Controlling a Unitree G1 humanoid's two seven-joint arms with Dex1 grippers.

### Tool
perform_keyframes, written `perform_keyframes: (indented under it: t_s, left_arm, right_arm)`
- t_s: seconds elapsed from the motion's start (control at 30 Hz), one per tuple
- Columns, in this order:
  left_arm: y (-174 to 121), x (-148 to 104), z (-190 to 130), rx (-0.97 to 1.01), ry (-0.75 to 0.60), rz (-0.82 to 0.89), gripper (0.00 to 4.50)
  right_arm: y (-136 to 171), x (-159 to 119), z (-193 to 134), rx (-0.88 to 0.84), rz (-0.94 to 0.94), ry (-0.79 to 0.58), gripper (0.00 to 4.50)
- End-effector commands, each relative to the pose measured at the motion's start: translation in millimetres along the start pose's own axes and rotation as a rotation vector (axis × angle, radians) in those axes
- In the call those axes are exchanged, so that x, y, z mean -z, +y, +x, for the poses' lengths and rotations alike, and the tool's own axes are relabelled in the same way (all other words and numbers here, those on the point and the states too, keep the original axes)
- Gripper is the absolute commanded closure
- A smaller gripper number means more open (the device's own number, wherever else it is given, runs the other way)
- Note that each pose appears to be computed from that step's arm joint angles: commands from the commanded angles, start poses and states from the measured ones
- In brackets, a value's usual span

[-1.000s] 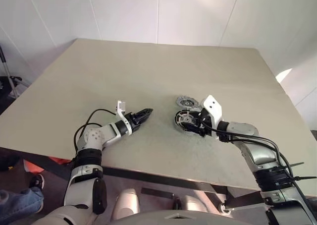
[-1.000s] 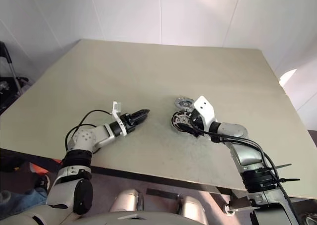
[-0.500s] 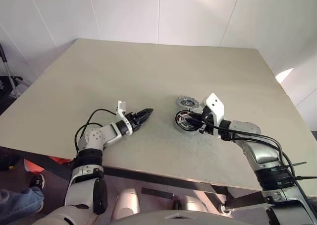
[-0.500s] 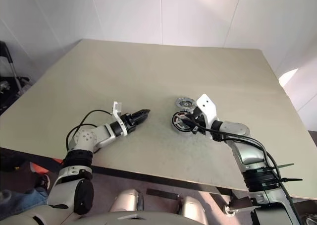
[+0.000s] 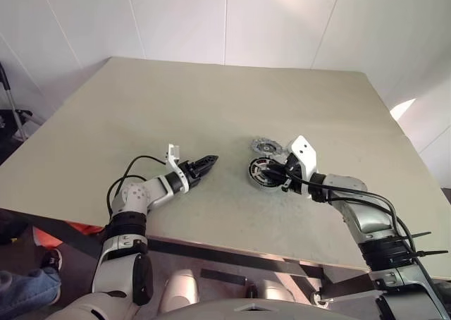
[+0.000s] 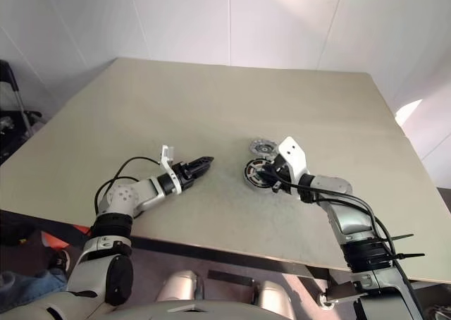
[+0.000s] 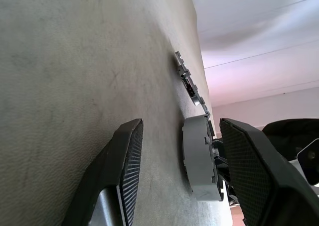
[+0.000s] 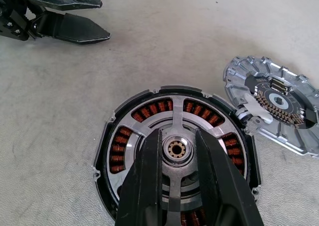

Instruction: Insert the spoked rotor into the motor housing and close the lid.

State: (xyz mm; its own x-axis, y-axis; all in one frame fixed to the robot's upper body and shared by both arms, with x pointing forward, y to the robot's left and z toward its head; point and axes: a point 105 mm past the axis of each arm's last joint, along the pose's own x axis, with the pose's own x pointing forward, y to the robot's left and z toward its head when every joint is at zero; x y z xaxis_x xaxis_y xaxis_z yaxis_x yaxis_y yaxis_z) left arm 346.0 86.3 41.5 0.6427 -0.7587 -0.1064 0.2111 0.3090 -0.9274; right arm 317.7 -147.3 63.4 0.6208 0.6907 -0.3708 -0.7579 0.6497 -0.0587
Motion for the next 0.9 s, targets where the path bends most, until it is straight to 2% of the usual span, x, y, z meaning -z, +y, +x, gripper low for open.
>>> perform_keyframes:
  t_s: [0.03, 0.07, 0.17, 0.27, 0.37, 0.47, 0.53, 0.63, 0.8, 0.9]
  left_arm:
    - [4, -1, -1, -0.02, -0.002, 0.006, 1.88]
    - [4, -1, -1, -0.02, -0.001, 0.006, 1.88]
    - [4, 0, -1, -0.021, 0.0, 0.005, 1.88]
    - [5, 0, -1, -0.023, 0.0, 0.004, 1.88]
    - [6, 0, -1, -0.027, -0.002, 0.004, 1.88]
    - [6, 0, 0, -0.027, -0.004, 0.002, 1.88]
    - [6, 1, 1, -0.025, -0.005, 0.001, 1.88]
    - [6, 3, 1, -0.022, -0.005, -0.004, 1.88]
    - [6, 5, 2, -0.019, -0.006, -0.005, 1.88]
    - [6, 4, 2, -0.02, -0.007, -0.001, 1.88]
  right_arm:
    - [3, -34, -8, -0.035, 0.017, -0.126, 3.39]
    - [4, -39, -10, -0.047, 0.027, -0.143, 3.39]
    - [0, -40, -10, -0.014, 0.008, -0.127, 2.79]
    - [-4, -43, -11, 0.023, -0.025, -0.139, 1.83]
    - [-15, -43, -16, 0.073, 0.014, -0.138, 1.83]
    - [-46, -9, -27, 0.218, -0.002, 0.048, 1.83]
    - [-54, 2, -36, 0.248, -0.055, 0.113, 1.83]
    - [-68, -8, -51, 0.28, -0.054, 0.09, 1.83]
    - [-71, -18, -56, 0.264, -0.136, 0.093, 1.83]
    - [-66, -48, -57, 0.239, -0.264, 0.006, 1.83]
